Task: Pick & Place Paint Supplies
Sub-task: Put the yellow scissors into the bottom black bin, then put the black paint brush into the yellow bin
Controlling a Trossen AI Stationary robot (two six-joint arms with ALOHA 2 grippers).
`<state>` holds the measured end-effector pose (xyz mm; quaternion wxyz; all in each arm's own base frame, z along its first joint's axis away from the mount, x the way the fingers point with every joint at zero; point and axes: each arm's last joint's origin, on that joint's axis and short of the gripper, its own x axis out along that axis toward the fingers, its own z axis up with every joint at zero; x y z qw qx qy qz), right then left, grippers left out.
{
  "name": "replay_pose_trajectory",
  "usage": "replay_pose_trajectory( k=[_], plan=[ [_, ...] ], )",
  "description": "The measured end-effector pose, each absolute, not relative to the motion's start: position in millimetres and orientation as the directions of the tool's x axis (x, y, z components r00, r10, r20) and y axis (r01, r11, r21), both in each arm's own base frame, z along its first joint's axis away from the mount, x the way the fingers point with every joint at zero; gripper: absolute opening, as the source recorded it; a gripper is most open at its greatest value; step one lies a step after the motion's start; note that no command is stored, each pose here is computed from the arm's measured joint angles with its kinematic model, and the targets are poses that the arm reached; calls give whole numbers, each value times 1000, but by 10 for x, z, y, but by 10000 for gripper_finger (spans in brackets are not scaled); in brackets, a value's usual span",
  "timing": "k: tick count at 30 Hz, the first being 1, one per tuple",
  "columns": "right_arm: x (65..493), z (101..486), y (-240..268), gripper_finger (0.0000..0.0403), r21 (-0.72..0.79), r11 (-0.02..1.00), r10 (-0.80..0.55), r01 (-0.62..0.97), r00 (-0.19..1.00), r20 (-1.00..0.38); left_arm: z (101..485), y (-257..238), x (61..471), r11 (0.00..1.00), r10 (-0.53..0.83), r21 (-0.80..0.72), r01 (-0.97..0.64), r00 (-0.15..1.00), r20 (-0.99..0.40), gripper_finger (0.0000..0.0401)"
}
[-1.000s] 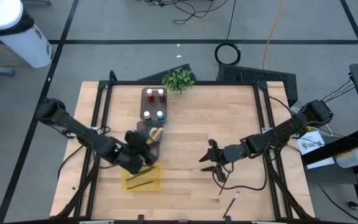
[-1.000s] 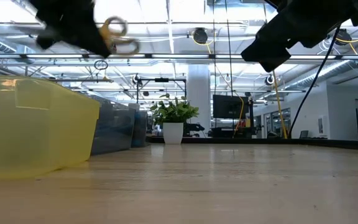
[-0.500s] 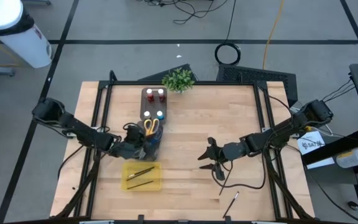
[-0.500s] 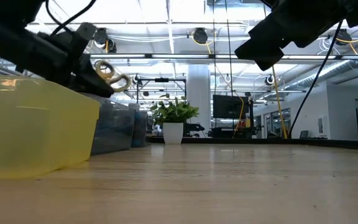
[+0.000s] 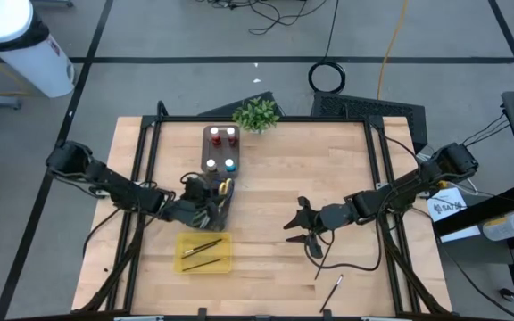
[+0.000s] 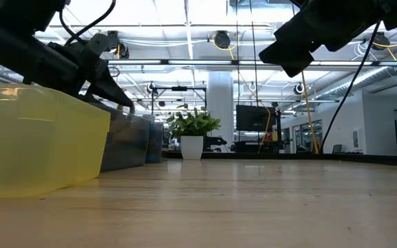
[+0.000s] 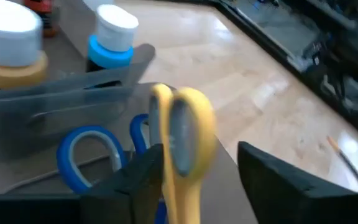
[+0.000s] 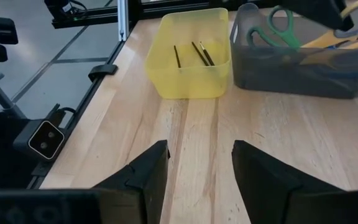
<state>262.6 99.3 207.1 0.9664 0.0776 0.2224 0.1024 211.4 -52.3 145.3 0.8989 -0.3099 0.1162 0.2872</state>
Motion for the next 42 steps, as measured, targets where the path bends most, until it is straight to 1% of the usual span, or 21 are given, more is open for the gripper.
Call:
replay_pose_trajectory(
  k=[4,7,12,15,16,18,21,22,24,26,28,29,31,32,33,37,39,42],
  plan=[
    [2631,2081,995,164,198,966,234,-166,884,-404,1516,-511,2121,693,386,-481,-537,840,-382,250],
    [2636,2094,997,164,201,965,236,-168,890,-391,1620,-509,2107,712,348,-505,-488,870,-350,265],
    [2656,2144,1000,164,188,964,243,-187,909,-338,1847,-501,2028,767,299,-504,-398,916,-269,270],
    [2671,2186,998,164,256,950,250,-176,922,-295,1979,-530,1959,809,264,-481,-337,941,-213,270],
    [2670,2186,1003,164,278,941,273,-191,916,-295,2012,-548,1942,821,252,-475,-316,948,-195,270],
    [2650,2192,1034,164,332,900,385,-283,874,-298,2071,-596,1916,847,225,-457,-272,962,-156,271],
    [2576,2205,1182,164,443,784,583,-435,761,-286,2156,-683,1896,881,184,-428,-201,980,-81,271],
    [2534,2195,1260,164,447,759,625,-474,723,-294,2175,-709,1890,890,171,-418,-182,983,-64,271],
    [2406,2160,1471,162,372,737,673,-564,663,-329,2195,-748,1888,898,154,-411,-157,987,-40,271],
    [2237,2106,1705,150,263,720,690,-643,617,-379,2188,-751,1890,897,167,-408,-170,985,-42,271],
    [2057,2028,1914,125,203,687,701,-697,564,-437,2189,-746,1890,894,178,-411,-179,983,-41,271],
    [1969,1993,1995,107,200,669,708,-716,531,-465,2192,-746,1890,893,178,-413,-178,983,-39,271],
    [1812,1935,2142,59,238,643,724,-728,476,-498,2193,-742,1892,893,179,-413,-179,983,-38,271],
    [1755,1903,2206,32,254,648,720,-718,470,-510,2194,-737,1894,892,182,-414,-181,983,-37,271],
    [1701,1858,2264,17,258,660,708,-706,470,-527,2194,-730,1896,890,186,-417,-184,982,-37,271],
    [1642,1605,2371,10,237,752,608,-615,507,-611,2193,-695,1910,872,204,-448,-198,978,-38,271],
    [1668,1466,2382,3,257,777,578,-575,490,-652,2194,-682,1914,867,210,-455,-203,977,-37,271],
    [1719,1261,2376,3,297,799,552,-523,440,-709,2194,-676,1917,866,213,-456,-206,976,-37,271]
  ],
)
